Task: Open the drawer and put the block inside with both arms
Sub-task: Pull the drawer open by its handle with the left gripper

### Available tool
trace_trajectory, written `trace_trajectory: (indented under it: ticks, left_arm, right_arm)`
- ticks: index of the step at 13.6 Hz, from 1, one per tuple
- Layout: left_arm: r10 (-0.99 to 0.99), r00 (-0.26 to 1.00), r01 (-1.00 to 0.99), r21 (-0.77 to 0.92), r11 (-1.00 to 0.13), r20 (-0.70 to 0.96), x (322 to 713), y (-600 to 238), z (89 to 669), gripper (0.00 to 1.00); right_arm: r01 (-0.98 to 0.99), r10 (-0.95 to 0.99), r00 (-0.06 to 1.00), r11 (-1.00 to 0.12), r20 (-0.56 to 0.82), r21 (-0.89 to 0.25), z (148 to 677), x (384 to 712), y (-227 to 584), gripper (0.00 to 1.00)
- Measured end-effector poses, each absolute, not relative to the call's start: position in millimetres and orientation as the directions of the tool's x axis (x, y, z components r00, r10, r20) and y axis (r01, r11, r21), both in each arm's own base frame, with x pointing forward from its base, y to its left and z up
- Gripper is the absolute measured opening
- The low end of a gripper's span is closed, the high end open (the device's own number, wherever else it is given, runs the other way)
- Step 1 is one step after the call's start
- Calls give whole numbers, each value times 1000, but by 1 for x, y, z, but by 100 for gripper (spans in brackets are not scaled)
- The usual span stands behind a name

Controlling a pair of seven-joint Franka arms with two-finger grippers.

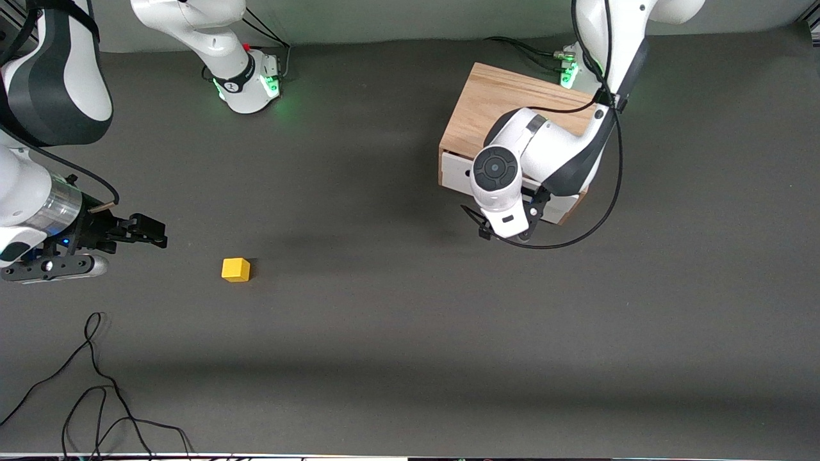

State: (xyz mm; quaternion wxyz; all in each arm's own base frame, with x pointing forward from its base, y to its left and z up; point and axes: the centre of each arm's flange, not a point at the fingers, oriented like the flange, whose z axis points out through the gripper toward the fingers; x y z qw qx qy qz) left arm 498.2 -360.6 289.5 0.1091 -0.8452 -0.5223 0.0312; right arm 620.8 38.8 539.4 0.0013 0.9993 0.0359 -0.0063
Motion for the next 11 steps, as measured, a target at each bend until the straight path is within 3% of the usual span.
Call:
trace_trajectory:
  ticks: [11]
  left_arm:
    - [905,423,900,-141,-412,54,547,-375,297,100]
  right_arm:
    - [72,72,997,-997,-2,2,541,622,39,100]
